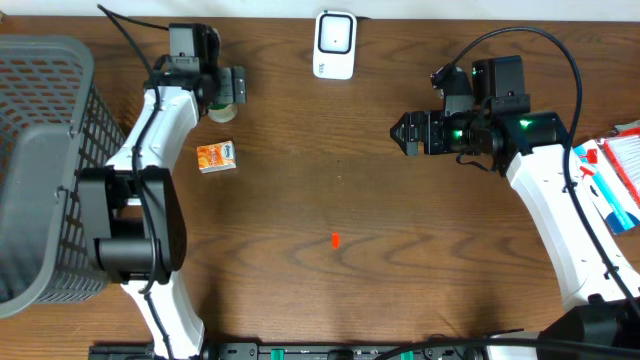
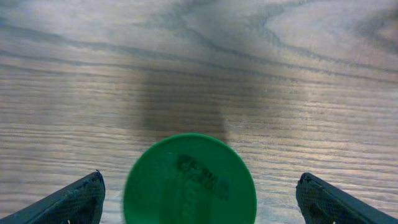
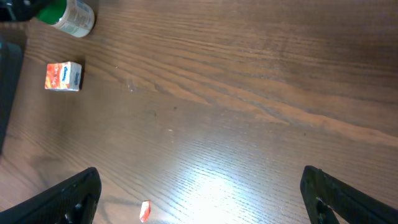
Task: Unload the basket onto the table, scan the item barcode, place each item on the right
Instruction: 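Position the left gripper above the green-capped jar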
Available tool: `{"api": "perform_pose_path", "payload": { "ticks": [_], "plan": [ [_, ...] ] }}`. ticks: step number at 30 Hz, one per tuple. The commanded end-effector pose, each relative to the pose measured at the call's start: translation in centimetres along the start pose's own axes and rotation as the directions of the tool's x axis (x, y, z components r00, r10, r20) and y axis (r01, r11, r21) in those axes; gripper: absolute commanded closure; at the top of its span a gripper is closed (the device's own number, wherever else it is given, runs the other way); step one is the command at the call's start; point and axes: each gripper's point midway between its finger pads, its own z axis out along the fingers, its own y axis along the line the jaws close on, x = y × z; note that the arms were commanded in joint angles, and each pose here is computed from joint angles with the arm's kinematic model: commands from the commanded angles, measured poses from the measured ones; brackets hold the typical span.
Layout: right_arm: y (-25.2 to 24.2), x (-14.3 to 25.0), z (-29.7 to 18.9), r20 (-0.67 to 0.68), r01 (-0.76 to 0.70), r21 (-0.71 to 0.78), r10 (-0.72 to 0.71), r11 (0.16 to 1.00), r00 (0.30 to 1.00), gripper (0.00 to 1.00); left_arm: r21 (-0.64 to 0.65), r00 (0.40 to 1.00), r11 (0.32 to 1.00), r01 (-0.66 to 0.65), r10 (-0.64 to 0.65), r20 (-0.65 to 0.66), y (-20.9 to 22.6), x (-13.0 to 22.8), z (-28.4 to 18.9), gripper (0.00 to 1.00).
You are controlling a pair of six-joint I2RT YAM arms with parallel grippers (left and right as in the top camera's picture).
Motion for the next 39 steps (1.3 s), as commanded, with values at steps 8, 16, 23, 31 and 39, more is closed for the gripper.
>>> {"api": "perform_pose_path", "payload": {
  "ticks": [8, 16, 23, 31, 39],
  "plan": [
    [0.0, 0.3, 0.3, -0.007, -0.009, 0.013, 0.009, 1.000, 1.000, 0.01, 0.019, 0.999, 1.000, 0.020, -0.020, -0.036, -0.1, 1.3, 2.0, 0.02],
    [0.0, 0.2, 0.3, -0.007, -0.011, 0.013, 0.011, 1.000, 1.000, 0.01, 0.019, 1.000, 1.000, 0.020, -0.019, -0.020, -0.1, 1.0, 2.1, 0.20],
    [0.0, 0.2, 0.3, -0.007, -0.016, 0.013, 0.016, 1.000, 1.000, 0.01, 0.019, 0.999, 1.000, 0.021, -0.020, -0.035, -0.1, 1.5, 2.5, 0.09],
    [0.0, 0.2, 0.3, -0.006, -0.016, 0.013, 0.016, 1.000, 1.000, 0.01, 0.019, 0.996, 1.000, 0.024, -0.023, -0.082, -0.1, 2.9, 3.1, 0.03],
    [0.0, 0.2, 0.3, -0.006, -0.016, 0.013, 0.016, 1.000, 1.000, 0.02, 0.019, 0.996, 1.000, 0.025, -0.023, -0.090, -0.1, 3.2, 3.4, 0.26]
  ]
}}
